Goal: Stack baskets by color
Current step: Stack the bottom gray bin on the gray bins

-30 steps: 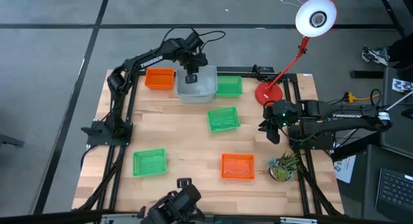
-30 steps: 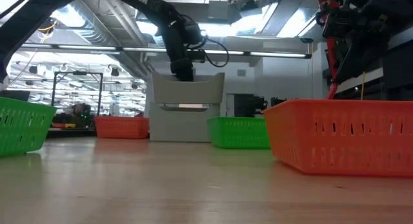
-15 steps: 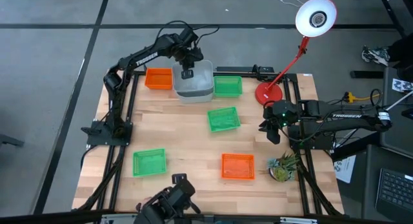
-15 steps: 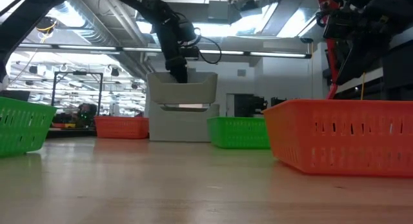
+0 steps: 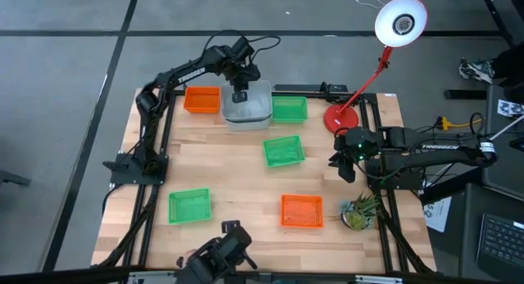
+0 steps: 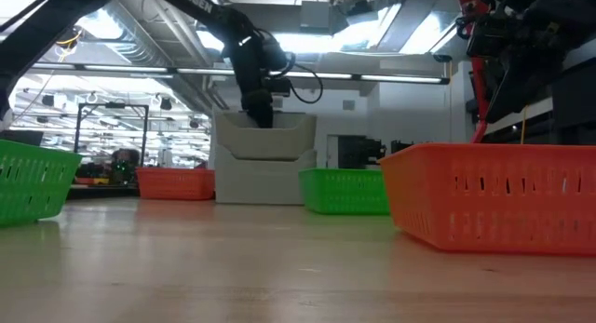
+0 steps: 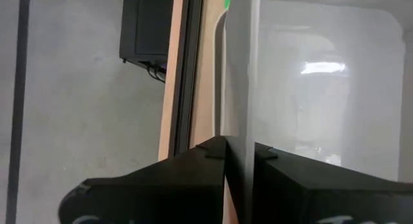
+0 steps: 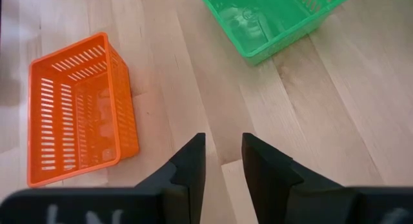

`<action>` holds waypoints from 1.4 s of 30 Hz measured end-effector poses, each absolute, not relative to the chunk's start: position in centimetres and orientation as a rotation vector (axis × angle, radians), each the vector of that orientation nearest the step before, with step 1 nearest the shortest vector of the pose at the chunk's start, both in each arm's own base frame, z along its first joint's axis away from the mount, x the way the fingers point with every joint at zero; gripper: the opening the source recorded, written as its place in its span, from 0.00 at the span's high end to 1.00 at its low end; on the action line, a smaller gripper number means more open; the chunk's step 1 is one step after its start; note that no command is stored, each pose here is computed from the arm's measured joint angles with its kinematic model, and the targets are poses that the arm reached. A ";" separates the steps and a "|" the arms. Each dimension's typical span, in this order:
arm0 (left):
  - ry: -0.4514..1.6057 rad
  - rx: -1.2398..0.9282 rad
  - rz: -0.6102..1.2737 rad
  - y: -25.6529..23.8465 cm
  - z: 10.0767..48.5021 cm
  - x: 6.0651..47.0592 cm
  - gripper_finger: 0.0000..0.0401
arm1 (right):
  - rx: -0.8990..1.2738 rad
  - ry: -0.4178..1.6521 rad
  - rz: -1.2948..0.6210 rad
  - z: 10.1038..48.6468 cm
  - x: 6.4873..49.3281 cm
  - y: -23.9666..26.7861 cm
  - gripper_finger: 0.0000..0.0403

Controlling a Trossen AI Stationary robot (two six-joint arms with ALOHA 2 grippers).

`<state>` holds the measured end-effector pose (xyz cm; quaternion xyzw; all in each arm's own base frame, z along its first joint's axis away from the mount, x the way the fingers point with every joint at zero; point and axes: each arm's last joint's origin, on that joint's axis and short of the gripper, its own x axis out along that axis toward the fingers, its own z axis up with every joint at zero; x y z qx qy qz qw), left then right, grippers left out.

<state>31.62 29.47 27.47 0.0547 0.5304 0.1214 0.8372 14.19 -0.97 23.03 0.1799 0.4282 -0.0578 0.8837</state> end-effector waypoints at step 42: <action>1.275 0.449 0.568 23.5 33.0 35.7 0.85 | 0.352 0.907 -0.112 22.9 14.1 -1.0 0.75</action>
